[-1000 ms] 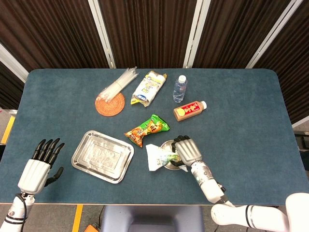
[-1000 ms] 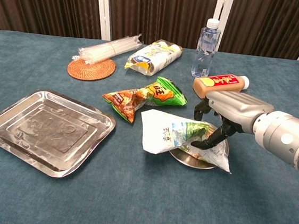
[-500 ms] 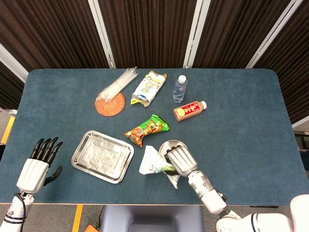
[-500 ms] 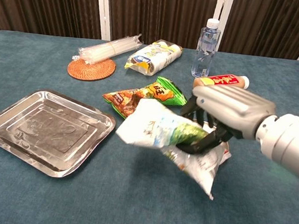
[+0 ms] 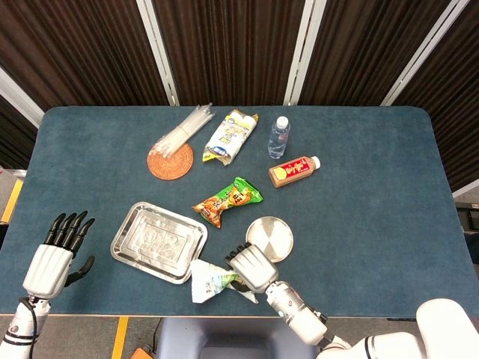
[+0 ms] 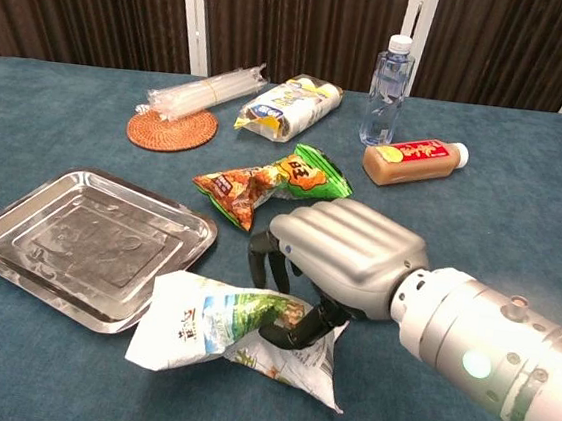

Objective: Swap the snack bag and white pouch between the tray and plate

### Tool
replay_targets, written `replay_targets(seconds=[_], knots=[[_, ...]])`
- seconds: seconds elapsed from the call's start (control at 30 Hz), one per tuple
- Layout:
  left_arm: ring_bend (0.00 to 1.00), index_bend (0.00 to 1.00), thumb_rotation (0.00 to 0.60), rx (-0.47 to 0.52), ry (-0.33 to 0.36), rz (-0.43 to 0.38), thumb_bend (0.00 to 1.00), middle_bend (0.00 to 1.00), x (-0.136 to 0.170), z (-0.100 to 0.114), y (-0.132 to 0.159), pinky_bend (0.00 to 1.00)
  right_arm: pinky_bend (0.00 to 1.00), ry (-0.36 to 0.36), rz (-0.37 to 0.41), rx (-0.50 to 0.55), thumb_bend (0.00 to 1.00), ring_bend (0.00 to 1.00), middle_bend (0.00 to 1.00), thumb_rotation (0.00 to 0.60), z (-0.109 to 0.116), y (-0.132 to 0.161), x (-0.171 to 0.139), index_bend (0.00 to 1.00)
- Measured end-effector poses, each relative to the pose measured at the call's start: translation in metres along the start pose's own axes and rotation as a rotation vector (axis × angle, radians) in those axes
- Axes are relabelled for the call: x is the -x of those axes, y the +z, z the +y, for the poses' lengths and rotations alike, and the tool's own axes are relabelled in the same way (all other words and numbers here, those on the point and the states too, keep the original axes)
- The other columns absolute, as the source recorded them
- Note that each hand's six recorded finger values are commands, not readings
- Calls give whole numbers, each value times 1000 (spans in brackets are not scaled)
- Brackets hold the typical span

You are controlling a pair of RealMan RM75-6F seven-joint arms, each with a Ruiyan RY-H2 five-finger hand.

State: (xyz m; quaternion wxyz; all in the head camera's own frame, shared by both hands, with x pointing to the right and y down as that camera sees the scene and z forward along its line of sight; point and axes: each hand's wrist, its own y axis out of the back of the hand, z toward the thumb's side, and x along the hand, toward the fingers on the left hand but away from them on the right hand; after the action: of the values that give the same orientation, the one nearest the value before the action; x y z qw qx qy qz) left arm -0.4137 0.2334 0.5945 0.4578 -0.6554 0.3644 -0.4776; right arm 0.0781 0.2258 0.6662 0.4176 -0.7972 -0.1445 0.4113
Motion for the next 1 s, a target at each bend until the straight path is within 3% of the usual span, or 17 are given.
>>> replay_targets(seconds=[0.07,0.1,0.23,0.37,0.63,0.83,1.0], knots=[[0,0,600,2,1,1,361,0,0,1,-1,0,319,25,7,1,404,230,290,600,-4,1,0,43],[0,0,600,3,3,2,361,0,0,1,-1,0,286,37,9,1,385,185,243,600,-5,0,-1,7],[0,0,600,5,6,7,361,0,2,3,-3,0,193,63,12,-16,324,77,151,600,-2,-7,-7,0],[0,0,600,5,13,15,361,0,3,5,-5,0,141,55,-22,-46,319,13,100,600,10,-33,-19,0],[0,0,600,-1,8,31,361,0,2,5,-7,0,115,7,-119,14,318,0,74,600,46,-78,-7,0],[0,0,600,-4,-5,49,362,0,-2,2,-11,0,112,-37,-158,36,319,0,74,600,70,-90,36,0],[0,0,600,-9,-5,70,361,0,-5,2,-17,0,101,-58,-166,-32,319,0,74,600,73,-81,80,0]])
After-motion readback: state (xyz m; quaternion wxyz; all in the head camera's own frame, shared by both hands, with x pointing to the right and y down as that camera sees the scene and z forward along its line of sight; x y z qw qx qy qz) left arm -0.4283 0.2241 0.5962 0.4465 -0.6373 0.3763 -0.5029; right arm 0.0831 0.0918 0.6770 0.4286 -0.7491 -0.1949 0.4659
